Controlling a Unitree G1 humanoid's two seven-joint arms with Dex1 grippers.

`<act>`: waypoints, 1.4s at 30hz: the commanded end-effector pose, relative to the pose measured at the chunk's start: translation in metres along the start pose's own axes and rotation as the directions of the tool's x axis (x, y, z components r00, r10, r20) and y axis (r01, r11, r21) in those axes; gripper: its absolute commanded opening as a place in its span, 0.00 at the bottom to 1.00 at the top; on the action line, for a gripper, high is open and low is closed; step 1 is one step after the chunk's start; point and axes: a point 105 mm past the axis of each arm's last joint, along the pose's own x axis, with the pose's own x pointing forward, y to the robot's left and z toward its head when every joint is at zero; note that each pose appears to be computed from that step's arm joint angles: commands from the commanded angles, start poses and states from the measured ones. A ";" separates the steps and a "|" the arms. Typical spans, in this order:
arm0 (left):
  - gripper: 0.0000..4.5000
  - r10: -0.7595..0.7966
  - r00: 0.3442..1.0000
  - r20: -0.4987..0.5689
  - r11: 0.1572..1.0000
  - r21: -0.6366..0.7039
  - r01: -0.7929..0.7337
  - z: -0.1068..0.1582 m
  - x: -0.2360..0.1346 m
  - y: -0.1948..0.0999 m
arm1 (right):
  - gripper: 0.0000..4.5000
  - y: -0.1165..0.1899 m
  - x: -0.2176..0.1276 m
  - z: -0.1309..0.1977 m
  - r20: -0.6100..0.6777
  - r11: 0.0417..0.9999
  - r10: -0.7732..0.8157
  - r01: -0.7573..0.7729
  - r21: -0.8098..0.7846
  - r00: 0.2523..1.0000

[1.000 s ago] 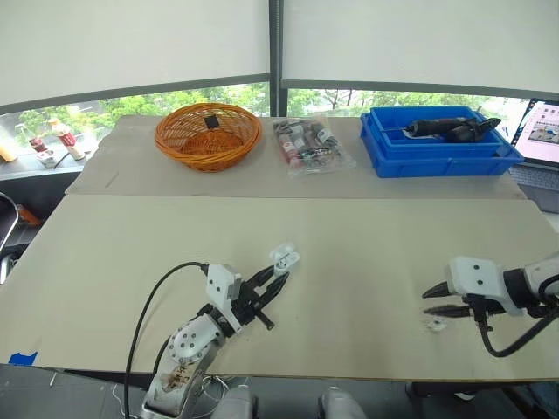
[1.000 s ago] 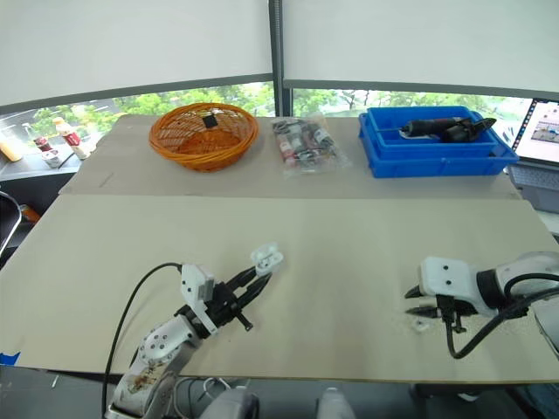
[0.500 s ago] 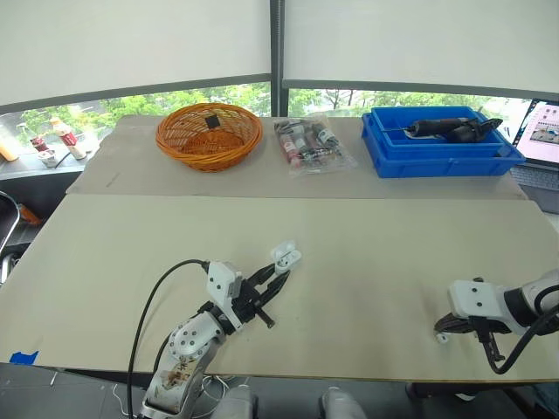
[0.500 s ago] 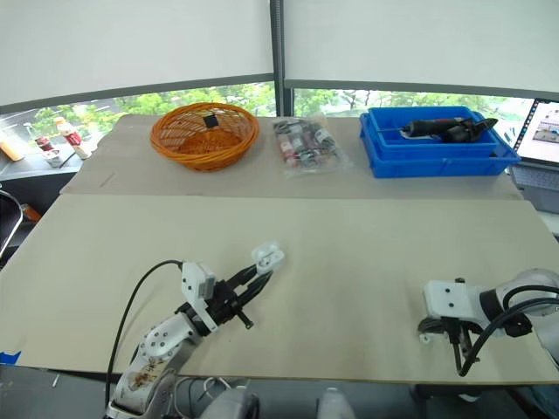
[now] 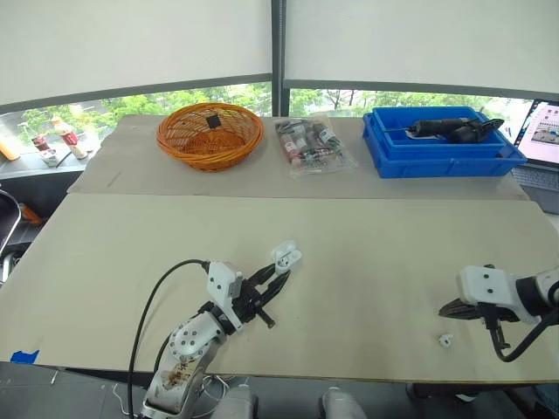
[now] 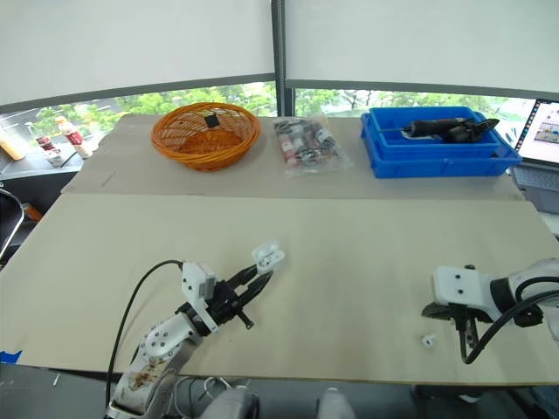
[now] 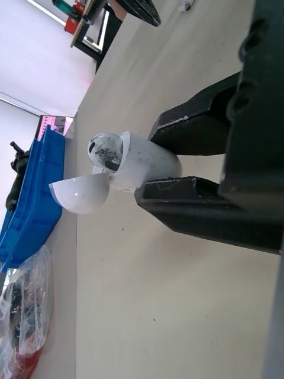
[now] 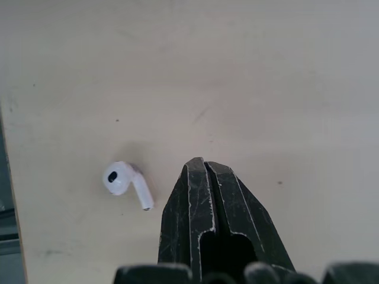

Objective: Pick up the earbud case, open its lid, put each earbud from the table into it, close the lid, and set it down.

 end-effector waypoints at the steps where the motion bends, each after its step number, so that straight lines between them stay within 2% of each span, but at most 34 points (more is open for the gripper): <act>1: 0.11 -0.009 0.999 0.031 1.000 0.002 0.009 0.006 0.000 -0.001 | 0.19 0.007 -0.016 0.020 0.013 0.997 0.051 -0.051 -0.053 0.999; 3: 0.11 -0.011 0.999 0.032 1.000 0.002 0.011 0.006 0.001 -0.002 | 0.36 0.013 -0.018 0.023 -0.011 0.993 0.087 -0.087 -0.079 0.996; 6: 0.11 -0.016 0.999 0.035 1.000 -0.001 0.016 0.006 0.003 -0.004 | 0.59 0.016 -0.023 0.018 -0.130 0.973 0.124 -0.146 -0.177 0.984; 10: 0.11 -0.020 0.999 0.037 1.000 -0.001 0.020 0.006 0.004 -0.006 | 0.89 0.015 -0.013 0.011 -0.212 0.934 0.097 -0.163 -0.319 0.972; 16: 0.11 -0.018 0.999 0.034 1.000 0.001 0.018 0.006 0.003 -0.006 | 0.91 0.016 0.004 0.003 -0.244 0.877 0.090 -0.193 -0.441 0.966; 21: 0.11 -0.014 0.999 0.032 1.000 0.003 0.014 0.007 0.002 -0.006 | 0.91 0.017 0.016 0.002 -0.233 0.857 0.104 -0.206 -0.472 0.967; 38: 0.11 -0.012 1.000 0.027 1.000 0.000 0.012 0.006 0.000 -0.007 | 0.91 0.028 0.032 0.023 -0.170 0.895 0.185 -0.237 -0.377 0.968; 42: 0.11 -0.011 1.000 0.027 1.000 -0.002 0.012 0.006 0.000 -0.008 | 0.91 0.028 0.032 0.015 -0.219 0.894 0.186 -0.258 -0.366 0.958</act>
